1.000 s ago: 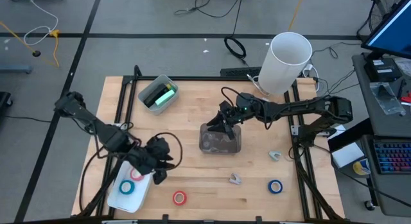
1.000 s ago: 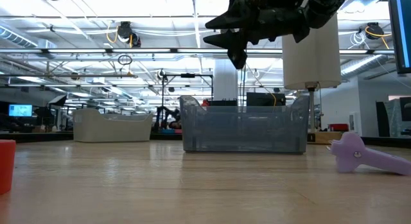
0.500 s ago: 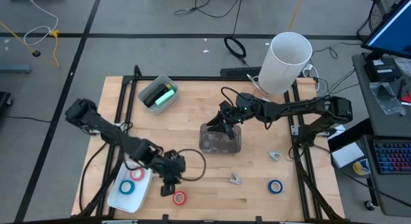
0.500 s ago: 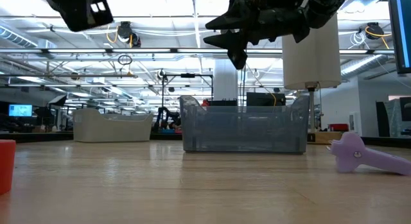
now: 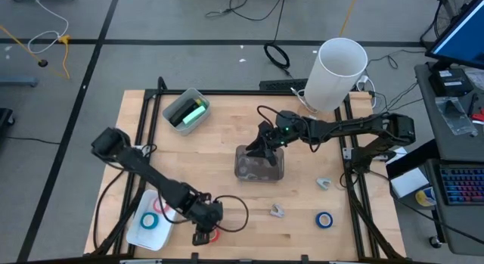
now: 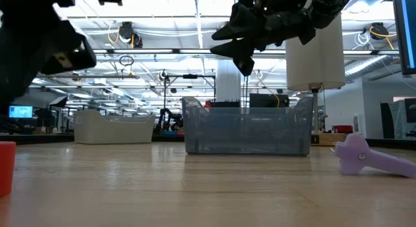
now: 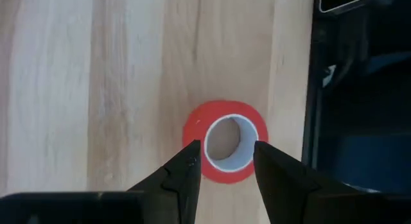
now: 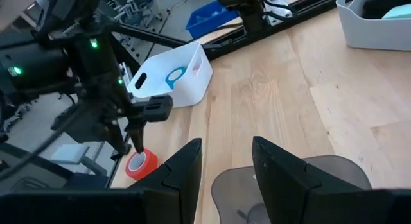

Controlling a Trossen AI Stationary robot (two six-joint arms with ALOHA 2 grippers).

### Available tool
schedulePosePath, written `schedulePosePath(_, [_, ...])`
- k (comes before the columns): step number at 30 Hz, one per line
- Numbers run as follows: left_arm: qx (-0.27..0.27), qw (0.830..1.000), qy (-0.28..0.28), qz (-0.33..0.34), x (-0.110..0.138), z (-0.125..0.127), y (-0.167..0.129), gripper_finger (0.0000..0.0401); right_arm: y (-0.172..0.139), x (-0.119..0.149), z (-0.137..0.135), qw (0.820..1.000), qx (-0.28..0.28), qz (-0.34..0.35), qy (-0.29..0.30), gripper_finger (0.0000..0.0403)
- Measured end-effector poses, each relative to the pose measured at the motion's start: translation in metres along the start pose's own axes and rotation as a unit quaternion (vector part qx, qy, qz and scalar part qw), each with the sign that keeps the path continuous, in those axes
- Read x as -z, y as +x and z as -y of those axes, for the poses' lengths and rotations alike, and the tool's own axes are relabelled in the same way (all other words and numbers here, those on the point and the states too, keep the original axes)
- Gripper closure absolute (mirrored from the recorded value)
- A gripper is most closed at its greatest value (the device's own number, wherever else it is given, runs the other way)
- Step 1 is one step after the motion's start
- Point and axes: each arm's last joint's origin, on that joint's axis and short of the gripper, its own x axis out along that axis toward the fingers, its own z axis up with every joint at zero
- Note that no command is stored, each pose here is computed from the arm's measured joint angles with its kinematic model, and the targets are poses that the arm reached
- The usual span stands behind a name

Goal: Pick and place Stapler, Stapler remover, tape
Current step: Put the orange tape into the white bin

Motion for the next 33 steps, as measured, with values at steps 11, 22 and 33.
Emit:
schedulePosePath(11, [-0.033,0.999,-0.005,-0.033,0.004,-0.008,0.024,0.0258,0.0,0.001,0.0,1.0,0.002,-0.006,0.003,0.0273])
schedulePosePath(22, [-0.042,0.998,-0.01,-0.041,0.005,-0.013,0.045,0.0258,0.0,0.002,0.001,1.0,0.004,-0.011,0.004,0.0273])
schedulePosePath(33, [-0.083,0.992,-0.066,-0.068,0.007,-0.024,0.046,0.0296,0.0,0.003,0.001,1.0,0.006,-0.013,-0.005,0.0273])
